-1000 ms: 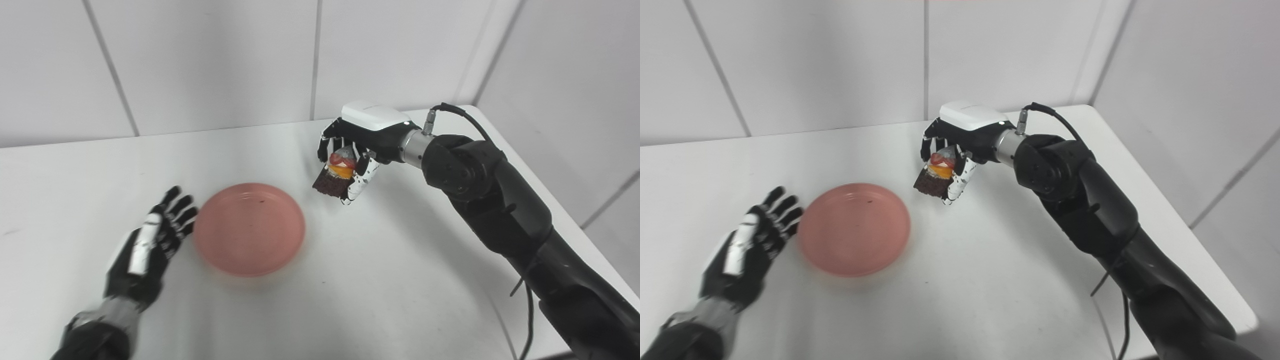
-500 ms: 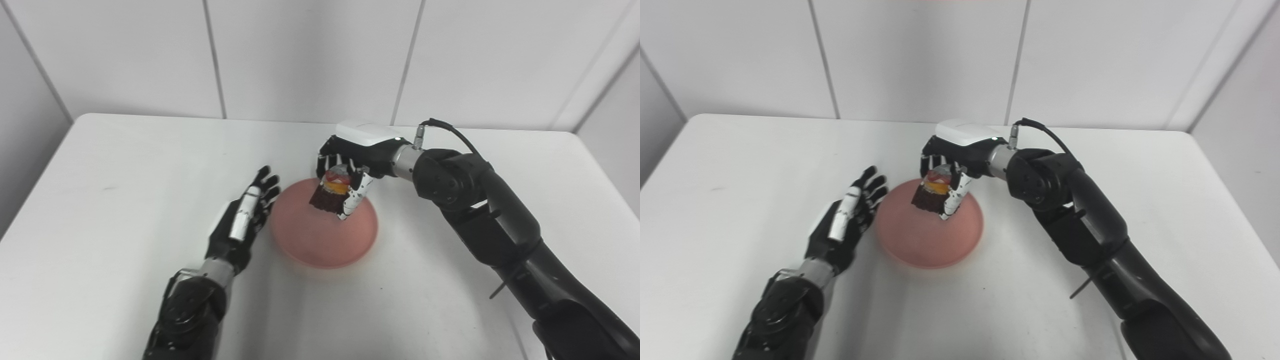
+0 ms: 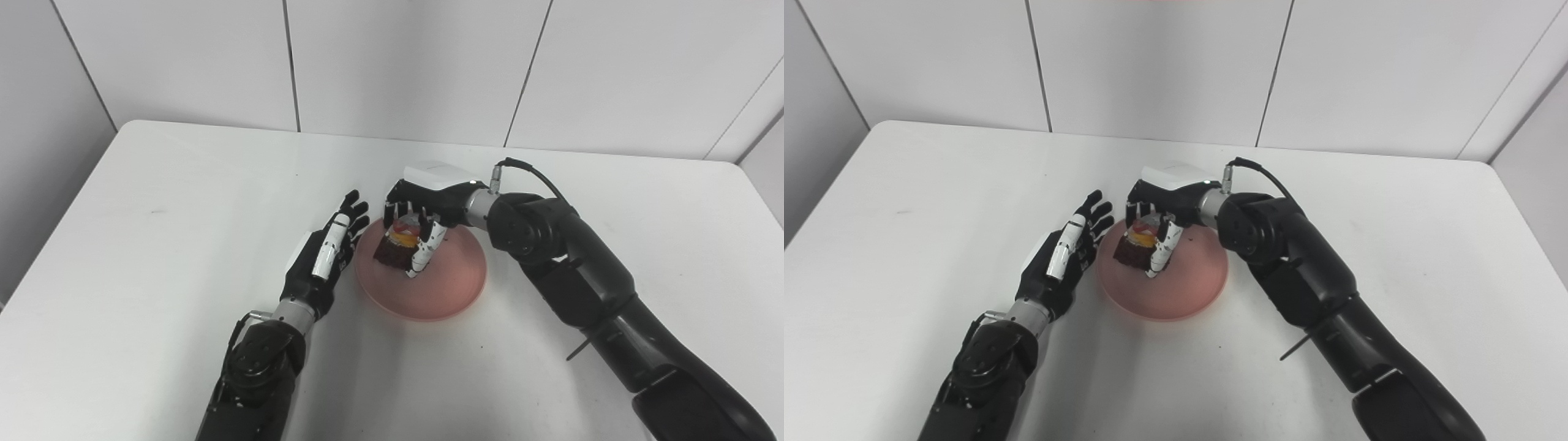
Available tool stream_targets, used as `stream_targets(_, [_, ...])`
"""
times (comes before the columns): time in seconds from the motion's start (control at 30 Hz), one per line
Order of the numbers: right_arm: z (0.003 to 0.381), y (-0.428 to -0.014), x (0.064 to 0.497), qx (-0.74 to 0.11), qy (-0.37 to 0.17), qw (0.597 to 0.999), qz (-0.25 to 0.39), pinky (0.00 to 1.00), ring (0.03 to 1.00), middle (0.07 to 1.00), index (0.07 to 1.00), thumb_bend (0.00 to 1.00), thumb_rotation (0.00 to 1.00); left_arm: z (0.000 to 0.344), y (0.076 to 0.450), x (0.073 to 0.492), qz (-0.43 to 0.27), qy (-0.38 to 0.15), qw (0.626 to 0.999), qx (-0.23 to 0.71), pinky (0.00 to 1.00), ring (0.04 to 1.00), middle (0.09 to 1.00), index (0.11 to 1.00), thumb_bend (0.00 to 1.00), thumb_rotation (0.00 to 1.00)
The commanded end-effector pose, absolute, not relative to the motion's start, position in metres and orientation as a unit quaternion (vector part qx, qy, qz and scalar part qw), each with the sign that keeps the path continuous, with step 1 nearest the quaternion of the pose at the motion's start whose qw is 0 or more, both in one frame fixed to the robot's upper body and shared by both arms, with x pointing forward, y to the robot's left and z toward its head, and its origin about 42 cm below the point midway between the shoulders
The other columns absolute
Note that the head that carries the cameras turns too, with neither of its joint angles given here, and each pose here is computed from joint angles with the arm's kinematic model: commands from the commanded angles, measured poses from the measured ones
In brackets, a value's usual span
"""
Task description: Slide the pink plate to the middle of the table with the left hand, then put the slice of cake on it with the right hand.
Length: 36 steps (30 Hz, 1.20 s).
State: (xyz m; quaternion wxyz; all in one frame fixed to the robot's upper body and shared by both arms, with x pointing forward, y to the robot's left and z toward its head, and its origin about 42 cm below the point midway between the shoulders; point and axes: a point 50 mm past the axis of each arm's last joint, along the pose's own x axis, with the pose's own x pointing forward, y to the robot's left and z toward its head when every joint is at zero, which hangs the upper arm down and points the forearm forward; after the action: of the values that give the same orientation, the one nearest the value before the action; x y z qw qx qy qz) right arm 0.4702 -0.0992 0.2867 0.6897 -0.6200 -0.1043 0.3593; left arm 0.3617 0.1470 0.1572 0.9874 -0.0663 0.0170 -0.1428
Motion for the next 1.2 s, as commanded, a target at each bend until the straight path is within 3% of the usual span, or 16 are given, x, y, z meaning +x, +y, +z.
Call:
stream_targets(0.0, [0.309,-0.098,0.469,-0.628,-0.156,0.681,0.342,0.27,0.344,0.477,0.489,0.53,0.00,0.141,0.143,0.354,-0.146,0.076,0.985,-0.058,0.95,0.961,0.968,0.961,0.37,1.00])
stream_targets(0.23, [0.301,-0.103,0.462,-0.644,-0.157,0.668,0.338,0.27,0.337,0.477,0.489,0.53,0.00,0.142,0.145,0.353,-0.141,0.077,0.985,-0.060,0.93,0.953,0.961,0.957,0.37,1.00])
stream_targets(0.37, [0.298,-0.103,0.458,-0.652,-0.154,0.663,0.334,0.31,0.393,0.432,0.528,0.52,0.00,0.143,0.146,0.352,-0.141,0.077,0.985,-0.060,0.93,0.952,0.961,0.956,0.37,1.00])
stream_targets(0.43, [0.296,-0.102,0.455,-0.661,-0.154,0.658,0.326,0.37,0.447,0.446,0.538,0.52,0.00,0.144,0.146,0.352,-0.140,0.077,0.985,-0.060,0.93,0.948,0.958,0.953,0.37,1.00])
stream_targets(0.5, [0.295,-0.102,0.452,-0.670,-0.157,0.653,0.316,0.37,0.448,0.479,0.503,0.53,0.00,0.144,0.147,0.352,-0.142,0.077,0.985,-0.060,0.93,0.948,0.958,0.952,0.36,1.00])
stream_targets(0.53, [0.295,-0.101,0.451,-0.673,-0.155,0.652,0.313,0.36,0.445,0.502,0.653,0.58,0.06,0.144,0.147,0.352,-0.142,0.078,0.985,-0.060,0.93,0.951,0.960,0.956,0.36,1.00])
stream_targets(0.57, [0.294,-0.101,0.451,-0.677,-0.151,0.650,0.310,0.42,0.522,0.606,0.721,0.70,0.25,0.144,0.148,0.352,-0.143,0.078,0.985,-0.061,0.94,0.952,0.960,0.957,0.37,1.00])
stream_targets(0.6, [0.294,-0.101,0.450,-0.681,-0.145,0.648,0.309,0.43,0.536,0.622,0.729,0.71,0.27,0.144,0.148,0.352,-0.143,0.078,0.985,-0.062,0.94,0.952,0.960,0.957,0.37,1.00])
stream_targets(0.67, [0.293,-0.102,0.449,-0.690,-0.134,0.641,0.309,0.62,0.752,0.798,0.804,0.81,0.45,0.144,0.149,0.352,-0.143,0.077,0.985,-0.061,0.93,0.952,0.964,0.954,0.37,1.00])
stream_targets(0.7, [0.293,-0.102,0.449,-0.692,-0.131,0.639,0.310,0.67,0.803,0.839,0.826,0.84,0.50,0.144,0.149,0.352,-0.143,0.077,0.985,-0.062,0.93,0.952,0.965,0.953,0.37,1.00])
stream_targets(0.87, [0.291,-0.107,0.448,-0.694,-0.130,0.634,0.316,0.87,0.960,0.976,0.961,0.99,0.66,0.144,0.150,0.352,-0.144,0.078,0.985,-0.061,0.93,0.954,0.967,0.952,0.37,1.00])
stream_targets(1.03, [0.293,-0.109,0.447,-0.704,-0.119,0.622,0.322,0.93,0.999,1.000,0.998,1.00,0.73,0.145,0.151,0.352,-0.146,0.079,0.984,-0.061,0.93,0.956,0.969,0.957,0.37,1.00])
stream_targets(1.17, [0.295,-0.110,0.446,-0.704,-0.117,0.622,0.324,0.96,1.000,1.000,1.000,1.00,0.74,0.145,0.151,0.352,-0.146,0.081,0.984,-0.062,0.94,0.957,0.969,0.961,0.37,1.00])
